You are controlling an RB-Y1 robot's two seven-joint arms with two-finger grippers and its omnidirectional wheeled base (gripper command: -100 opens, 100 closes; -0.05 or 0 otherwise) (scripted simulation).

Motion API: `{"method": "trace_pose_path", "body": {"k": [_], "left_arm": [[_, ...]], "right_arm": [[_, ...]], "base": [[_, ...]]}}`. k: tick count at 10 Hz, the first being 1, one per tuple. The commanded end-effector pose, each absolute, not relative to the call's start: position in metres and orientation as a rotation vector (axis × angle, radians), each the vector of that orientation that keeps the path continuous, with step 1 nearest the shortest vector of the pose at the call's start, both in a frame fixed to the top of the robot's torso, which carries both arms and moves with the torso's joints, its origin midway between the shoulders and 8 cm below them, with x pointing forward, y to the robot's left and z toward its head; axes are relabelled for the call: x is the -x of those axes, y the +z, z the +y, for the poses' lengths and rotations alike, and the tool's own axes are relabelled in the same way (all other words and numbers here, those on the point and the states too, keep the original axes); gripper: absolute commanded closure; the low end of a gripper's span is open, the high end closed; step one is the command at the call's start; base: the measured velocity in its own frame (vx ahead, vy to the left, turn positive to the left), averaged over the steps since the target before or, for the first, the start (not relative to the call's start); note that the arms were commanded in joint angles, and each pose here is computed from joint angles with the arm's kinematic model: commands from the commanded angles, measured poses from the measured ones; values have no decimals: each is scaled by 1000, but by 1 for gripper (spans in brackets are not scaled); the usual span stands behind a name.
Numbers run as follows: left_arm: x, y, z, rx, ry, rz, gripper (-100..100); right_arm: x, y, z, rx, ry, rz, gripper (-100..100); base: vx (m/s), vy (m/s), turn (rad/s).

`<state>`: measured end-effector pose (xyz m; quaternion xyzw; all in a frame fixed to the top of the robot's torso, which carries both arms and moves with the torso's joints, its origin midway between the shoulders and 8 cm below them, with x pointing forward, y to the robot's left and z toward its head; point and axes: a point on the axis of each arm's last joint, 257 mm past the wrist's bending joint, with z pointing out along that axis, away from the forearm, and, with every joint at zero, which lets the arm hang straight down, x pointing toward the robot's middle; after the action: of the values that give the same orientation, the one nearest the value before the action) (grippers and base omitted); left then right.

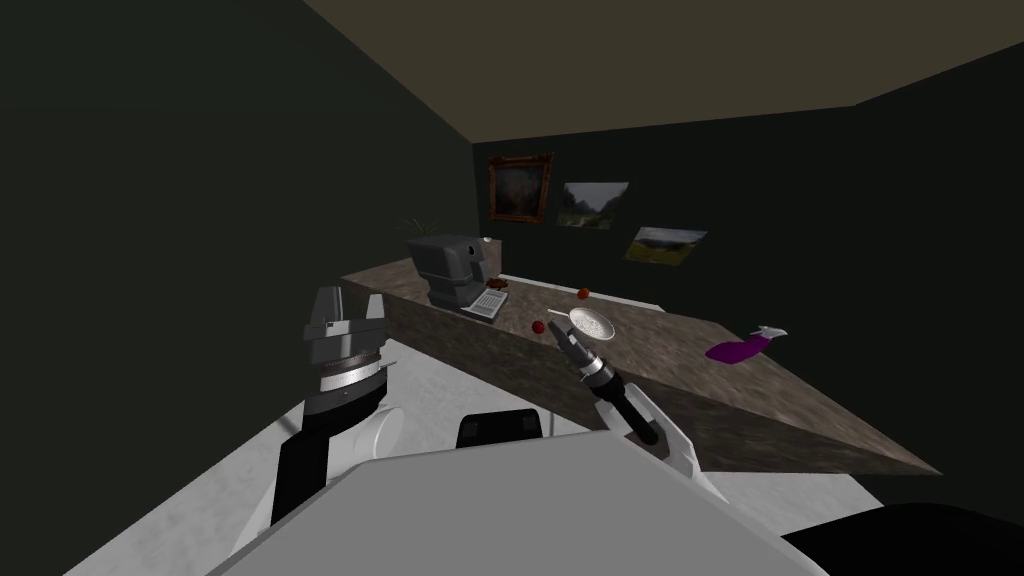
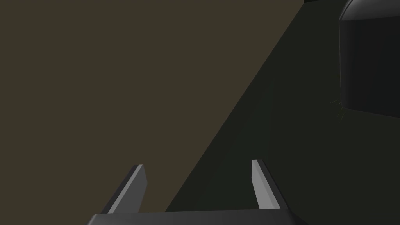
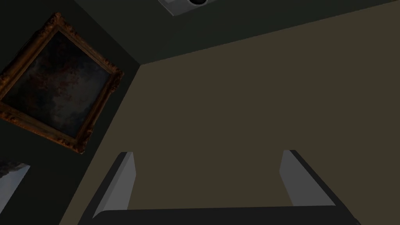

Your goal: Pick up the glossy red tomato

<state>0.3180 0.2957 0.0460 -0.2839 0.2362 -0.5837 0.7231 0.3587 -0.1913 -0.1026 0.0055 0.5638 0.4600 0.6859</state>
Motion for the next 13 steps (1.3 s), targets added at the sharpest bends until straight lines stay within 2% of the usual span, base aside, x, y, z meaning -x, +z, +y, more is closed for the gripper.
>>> {"method": "trace_pose_path", "body": {"k": [1,13], "left_arm": [[-318,46,296,627,-1289,521,0],[-318,46,296,627,-1289,521,0]], "right_arm": [[-358,-111,-193,29,1010,1294,-100],[-340,-206,-227,460,766,1607,-100]], "base": [[8,-27,57],[9,-24,91]]}}
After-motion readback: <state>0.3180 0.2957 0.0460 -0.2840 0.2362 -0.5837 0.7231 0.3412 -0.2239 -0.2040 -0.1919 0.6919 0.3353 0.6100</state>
